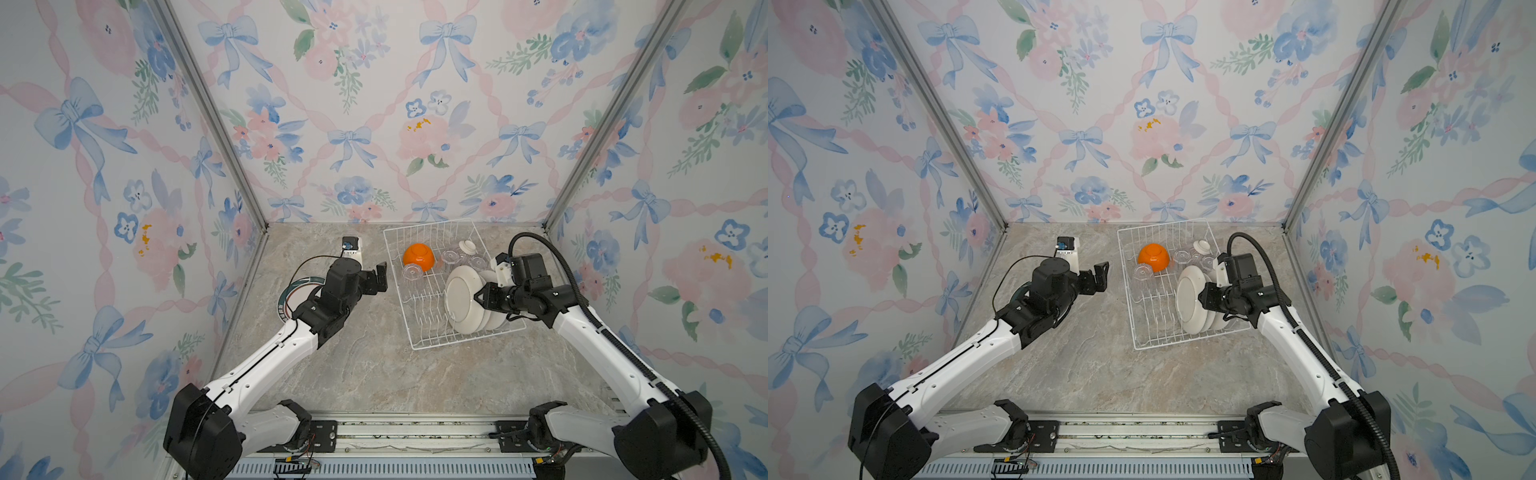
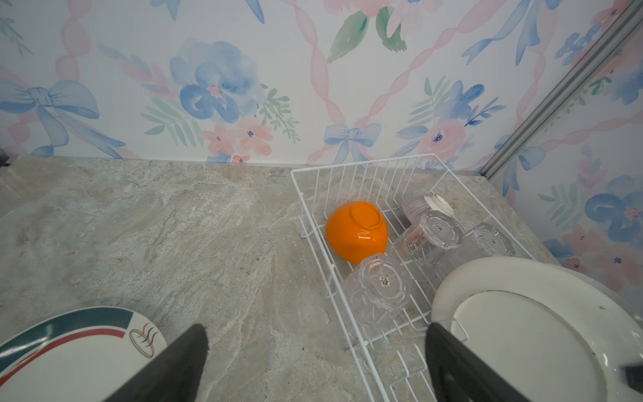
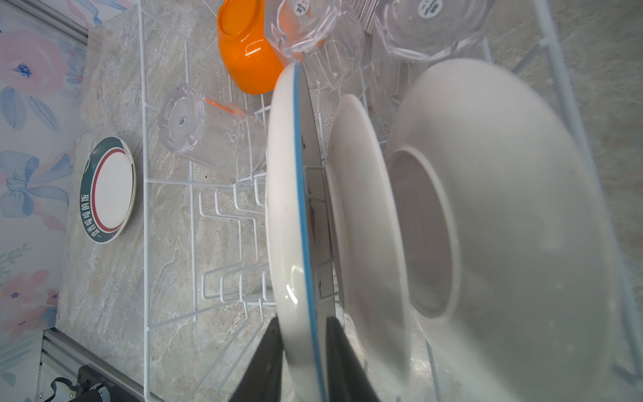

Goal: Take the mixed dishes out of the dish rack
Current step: 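Grasp the watermelon-print plate rim with the right gripper while the left gripper nears the rack, then tilt the watermelon plate up with the right gripper toward the left gripper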

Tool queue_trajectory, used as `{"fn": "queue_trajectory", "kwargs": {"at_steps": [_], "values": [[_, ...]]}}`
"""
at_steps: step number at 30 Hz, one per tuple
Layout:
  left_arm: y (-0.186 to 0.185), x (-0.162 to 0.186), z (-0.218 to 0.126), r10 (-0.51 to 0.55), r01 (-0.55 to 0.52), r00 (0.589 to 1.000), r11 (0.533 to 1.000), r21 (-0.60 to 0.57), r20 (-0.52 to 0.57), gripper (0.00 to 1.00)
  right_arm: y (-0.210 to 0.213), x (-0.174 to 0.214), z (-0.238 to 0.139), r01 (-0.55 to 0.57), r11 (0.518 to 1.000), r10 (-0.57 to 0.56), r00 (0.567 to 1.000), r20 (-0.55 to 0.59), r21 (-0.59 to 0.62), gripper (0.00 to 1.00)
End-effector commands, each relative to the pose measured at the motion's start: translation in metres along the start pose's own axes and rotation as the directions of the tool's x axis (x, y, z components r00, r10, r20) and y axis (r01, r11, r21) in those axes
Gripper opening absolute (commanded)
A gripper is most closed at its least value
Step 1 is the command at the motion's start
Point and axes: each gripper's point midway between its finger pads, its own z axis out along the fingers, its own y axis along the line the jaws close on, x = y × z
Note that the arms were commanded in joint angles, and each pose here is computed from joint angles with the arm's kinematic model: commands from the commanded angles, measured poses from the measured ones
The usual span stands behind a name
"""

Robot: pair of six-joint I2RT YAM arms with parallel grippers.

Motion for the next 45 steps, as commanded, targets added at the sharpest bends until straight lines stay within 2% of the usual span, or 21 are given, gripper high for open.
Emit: {"fn": "queue_trajectory", "kwargs": {"at_steps": [1, 5, 15, 19, 21, 32, 45], "values": [[0.005, -0.001, -0.006, -0.029, 0.029, 0.999, 1.0, -0.012, 0.024, 0.98, 0.011, -0.005, -0.002, 0.051, 0.999, -0.051, 0.999, -0.003, 0.007, 0.24], [0.006, 0.006, -0.007, -0.029, 0.029, 0.999, 1.0, -0.011, 0.013, 0.98, 0.012, 0.001, 0.001, 0.106, 0.992, -0.102, 0.993, -0.056, 0.073, 0.22], [0.013, 0.016, -0.014, -0.064, 0.065, 0.998, 0.998, -0.013, 0.015, 0.98, 0.025, 0.005, 0.008, 0.164, 0.983, -0.152, 0.98, -0.125, 0.087, 0.22], [0.011, 0.018, -0.015, -0.072, 0.072, 0.997, 0.997, 0.002, 0.014, 0.98, 0.029, 0.005, 0.011, 0.158, 0.984, -0.146, 0.98, -0.138, 0.08, 0.04], [0.01, 0.018, -0.015, -0.075, 0.075, 0.997, 0.997, 0.005, 0.015, 0.98, 0.031, 0.003, 0.01, 0.155, 0.985, -0.144, 0.981, -0.132, 0.076, 0.0], [0.009, 0.013, -0.021, -0.077, 0.076, 0.996, 0.997, 0.019, 0.038, 0.98, 0.066, -0.031, -0.002, 0.133, 0.991, -0.134, 0.99, -0.034, -0.022, 0.0], [-0.006, 0.004, -0.031, -0.036, 0.031, 0.997, 0.997, 0.071, 0.066, 0.98, 0.102, -0.069, -0.039, 0.11, 0.985, -0.096, 0.99, 0.104, -0.134, 0.0]]}}
